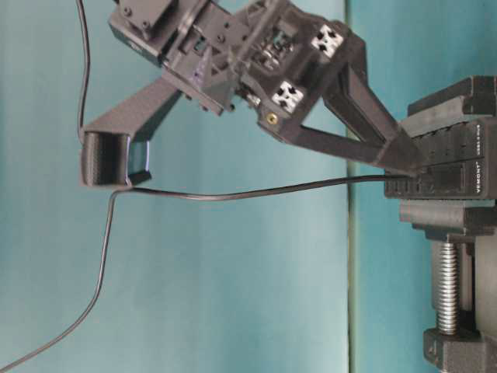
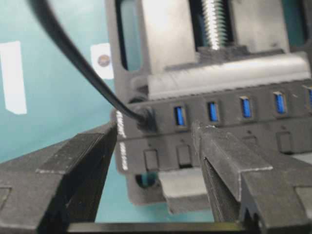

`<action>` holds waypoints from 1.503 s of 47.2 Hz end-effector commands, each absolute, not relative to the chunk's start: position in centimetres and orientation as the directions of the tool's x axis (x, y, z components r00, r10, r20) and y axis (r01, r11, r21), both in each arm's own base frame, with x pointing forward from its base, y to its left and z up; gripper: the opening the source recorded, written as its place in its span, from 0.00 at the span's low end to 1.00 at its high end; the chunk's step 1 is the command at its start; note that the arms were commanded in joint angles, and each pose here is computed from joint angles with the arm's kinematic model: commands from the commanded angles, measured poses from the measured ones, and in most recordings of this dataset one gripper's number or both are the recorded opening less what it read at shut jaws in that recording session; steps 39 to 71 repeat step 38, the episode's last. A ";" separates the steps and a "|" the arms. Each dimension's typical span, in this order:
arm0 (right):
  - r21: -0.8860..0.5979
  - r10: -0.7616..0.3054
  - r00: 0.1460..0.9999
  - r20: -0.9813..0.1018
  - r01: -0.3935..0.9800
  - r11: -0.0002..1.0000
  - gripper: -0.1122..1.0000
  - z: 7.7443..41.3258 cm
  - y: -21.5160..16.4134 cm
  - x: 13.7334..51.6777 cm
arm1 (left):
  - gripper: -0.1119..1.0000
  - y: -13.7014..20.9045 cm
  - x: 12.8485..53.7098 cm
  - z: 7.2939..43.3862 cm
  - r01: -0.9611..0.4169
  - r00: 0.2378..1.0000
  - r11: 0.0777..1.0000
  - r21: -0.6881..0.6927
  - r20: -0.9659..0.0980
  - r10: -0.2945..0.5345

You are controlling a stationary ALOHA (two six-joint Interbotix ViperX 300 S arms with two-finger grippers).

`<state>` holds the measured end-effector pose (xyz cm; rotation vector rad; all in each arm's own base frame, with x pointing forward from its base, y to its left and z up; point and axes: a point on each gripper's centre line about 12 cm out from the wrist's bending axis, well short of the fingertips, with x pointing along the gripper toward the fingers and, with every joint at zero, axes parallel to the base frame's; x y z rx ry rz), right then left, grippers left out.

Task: Insert the USB into the front port of the fixed hub.

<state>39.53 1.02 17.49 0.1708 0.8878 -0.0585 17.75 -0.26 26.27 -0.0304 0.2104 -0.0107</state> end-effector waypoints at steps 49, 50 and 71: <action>0.139 0.032 0.693 -0.720 0.099 0.985 0.73 20.0 1.6 39.4 | 0.10 -0.3 17.9 26.6 0.008 0.980 0.999 -0.031 -0.197 -0.014; 0.139 0.032 0.693 -0.720 0.099 0.985 0.73 20.0 1.6 39.4 | 0.10 -0.3 17.9 26.6 0.008 0.980 0.999 -0.031 -0.197 -0.014; 0.139 0.032 0.693 -0.720 0.099 0.985 0.73 20.0 1.6 39.4 | 0.10 -0.3 17.9 26.6 0.008 0.980 0.999 -0.031 -0.197 -0.014</action>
